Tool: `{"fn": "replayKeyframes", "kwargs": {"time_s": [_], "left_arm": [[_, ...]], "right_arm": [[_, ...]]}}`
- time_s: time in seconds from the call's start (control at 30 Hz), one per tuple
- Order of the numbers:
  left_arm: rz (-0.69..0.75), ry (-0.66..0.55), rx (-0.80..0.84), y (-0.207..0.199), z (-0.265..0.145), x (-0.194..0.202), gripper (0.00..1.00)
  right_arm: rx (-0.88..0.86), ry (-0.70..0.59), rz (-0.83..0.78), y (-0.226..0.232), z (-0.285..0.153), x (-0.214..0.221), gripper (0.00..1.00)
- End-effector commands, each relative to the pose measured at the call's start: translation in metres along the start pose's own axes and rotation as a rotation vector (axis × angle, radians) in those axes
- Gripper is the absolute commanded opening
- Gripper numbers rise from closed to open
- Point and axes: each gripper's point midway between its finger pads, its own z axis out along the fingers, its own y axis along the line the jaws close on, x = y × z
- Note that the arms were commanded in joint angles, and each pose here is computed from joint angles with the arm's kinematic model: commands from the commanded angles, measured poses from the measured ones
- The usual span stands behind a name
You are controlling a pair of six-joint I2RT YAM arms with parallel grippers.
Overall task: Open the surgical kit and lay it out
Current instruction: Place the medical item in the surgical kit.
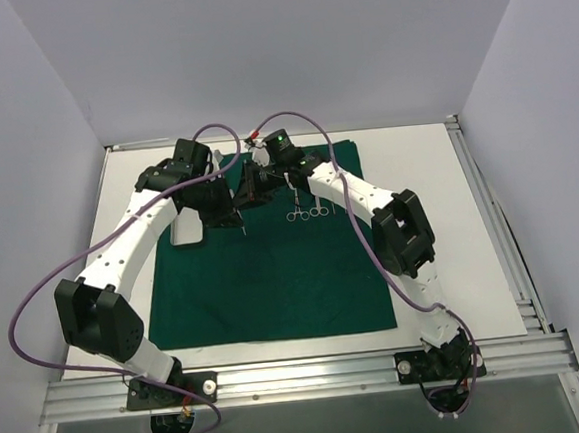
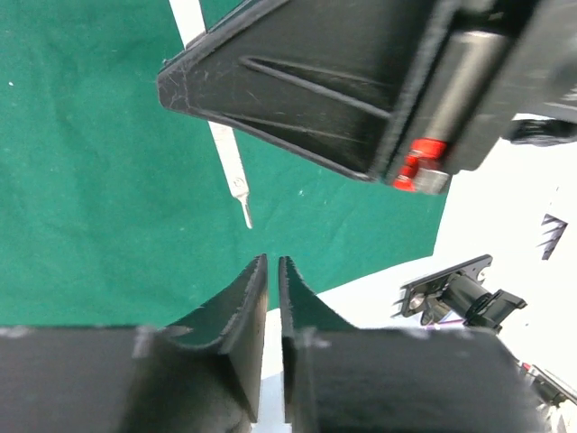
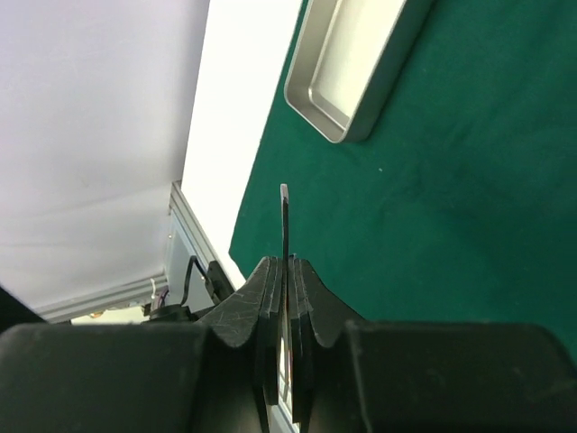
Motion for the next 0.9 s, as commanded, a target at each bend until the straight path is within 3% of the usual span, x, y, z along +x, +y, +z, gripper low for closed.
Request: {"fn": "replayKeyframes", "kwargs": {"time_s": [0.0,0.07,0.23,0.63,0.87], "left_arm": [[0.029,-0.062,0.052,-0.015,-0.012,-0.016,0.20],[0.030,-0.081,0.048,-0.013,-0.016,-0.018,0.36],[0.017,-0.120,0.031,-0.001,-0.025,-0.023,0.54],[-0.065,-0.197,-0.045,0.059,-0.061,-0.023,0.61],[-0.072,-0.240,-0.082,0.067,-0.075,-0.023,0.61]], "right_arm": [[-0.036,-0.068,-0.034,0.024,-0.022,-0.014,0.00],[-0.024,-0.077,-0.019,0.018,-0.024,-0.014,0.00],[-0.002,-0.098,0.004,0.003,-0.031,-0.015,0.00],[0.101,-0.147,0.023,-0.048,-0.039,-0.032,0.00],[0.181,-0.183,0.019,-0.091,-0.034,-0.056,0.00]]}}
